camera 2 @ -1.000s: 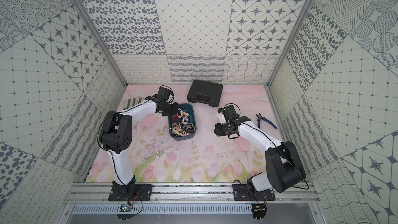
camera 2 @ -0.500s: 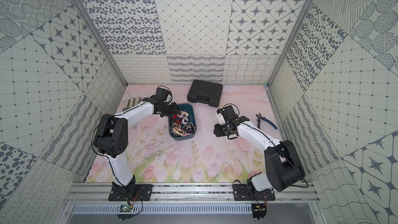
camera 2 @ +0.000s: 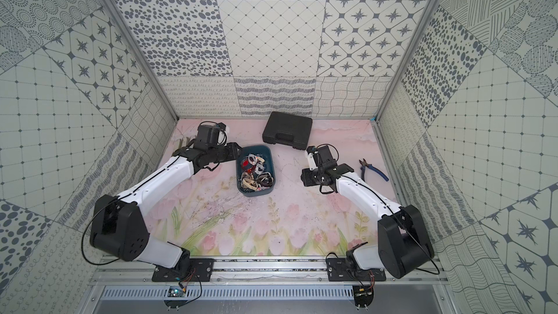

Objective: Put the watch into the storage box
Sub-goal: Reset both arms

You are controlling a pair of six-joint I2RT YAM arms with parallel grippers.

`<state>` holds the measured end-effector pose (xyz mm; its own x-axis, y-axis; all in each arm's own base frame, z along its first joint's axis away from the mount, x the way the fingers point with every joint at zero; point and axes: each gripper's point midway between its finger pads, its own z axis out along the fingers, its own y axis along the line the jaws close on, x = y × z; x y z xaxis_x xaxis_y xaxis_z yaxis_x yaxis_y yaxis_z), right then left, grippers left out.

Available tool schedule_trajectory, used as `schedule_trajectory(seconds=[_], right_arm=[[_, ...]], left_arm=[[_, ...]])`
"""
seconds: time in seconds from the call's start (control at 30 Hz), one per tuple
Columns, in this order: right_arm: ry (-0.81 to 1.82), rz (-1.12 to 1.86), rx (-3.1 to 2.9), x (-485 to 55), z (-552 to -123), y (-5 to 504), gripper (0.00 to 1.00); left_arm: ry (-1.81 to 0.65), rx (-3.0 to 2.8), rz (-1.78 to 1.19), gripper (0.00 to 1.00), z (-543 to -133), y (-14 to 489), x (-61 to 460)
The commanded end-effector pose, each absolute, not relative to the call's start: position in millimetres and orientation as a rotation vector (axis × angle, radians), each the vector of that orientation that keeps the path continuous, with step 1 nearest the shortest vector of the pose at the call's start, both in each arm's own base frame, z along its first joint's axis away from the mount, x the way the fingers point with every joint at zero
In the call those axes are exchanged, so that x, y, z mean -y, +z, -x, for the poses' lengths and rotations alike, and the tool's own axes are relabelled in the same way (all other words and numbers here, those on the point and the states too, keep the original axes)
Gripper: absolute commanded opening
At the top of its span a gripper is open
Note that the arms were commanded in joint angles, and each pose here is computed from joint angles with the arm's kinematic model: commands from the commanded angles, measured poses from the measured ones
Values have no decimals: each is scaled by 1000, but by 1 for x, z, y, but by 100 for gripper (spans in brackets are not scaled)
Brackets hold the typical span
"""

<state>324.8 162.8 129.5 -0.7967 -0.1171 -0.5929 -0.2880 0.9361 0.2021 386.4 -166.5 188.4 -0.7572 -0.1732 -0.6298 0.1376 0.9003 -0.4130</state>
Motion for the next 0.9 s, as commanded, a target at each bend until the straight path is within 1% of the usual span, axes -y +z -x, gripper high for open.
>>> schedule_trajectory(seconds=[0.0, 0.03, 0.07, 0.1, 0.13, 0.2, 0.23, 0.27, 0.3, 0.33, 0.47, 0.57, 0.63, 0.77, 0.87], right_arm=[[215, 160, -2258, -138, -359, 169, 47], [172, 120, -2212, -129, -364, 176, 47], [145, 75, -2158, -120, -369, 184, 52], [123, 36, -2107, -112, -372, 191, 54], [96, 4, -2056, -104, -374, 196, 59], [25, -58, -1933, -87, -376, 203, 74], [-7, -74, -1897, -80, -377, 204, 79], [-47, -89, -1879, -72, -379, 201, 83], [-92, -105, -1880, -63, -382, 196, 84], [-119, -115, -1891, -57, -386, 190, 85], [-218, -194, -1926, -35, -399, 169, 87], [-267, -226, -1908, -25, -409, 172, 89], [-296, -231, -1857, -19, -410, 172, 99], [-319, -238, -1813, -8, -410, 176, 99], [-297, -266, -1780, 6, -405, 179, 99]], left_arm=[[-303, -2141, 109, 55, -394, 212, 116], [-250, -2123, 138, 58, -393, 209, 107], [-209, -2104, 170, 61, -393, 207, 96], [-185, -2084, 185, 62, -392, 206, 89], [-158, -2054, 193, 63, -392, 206, 82], [-78, -1977, 243, 73, -390, 206, 63], [-51, -1942, 252, 75, -389, 208, 56], [-11, -1901, 266, 83, -387, 208, 47], [29, -1870, 278, 91, -385, 206, 38], [63, -1849, 287, 94, -383, 205, 31], [212, -1711, 337, 99, -369, 196, -6], [261, -1615, 387, 99, -355, 178, -34], [298, -1590, 409, 99, -349, 166, -48], [249, -1587, 369, 99, -342, 162, -42], [205, -1659, 324, 99, -341, 143, -33]])
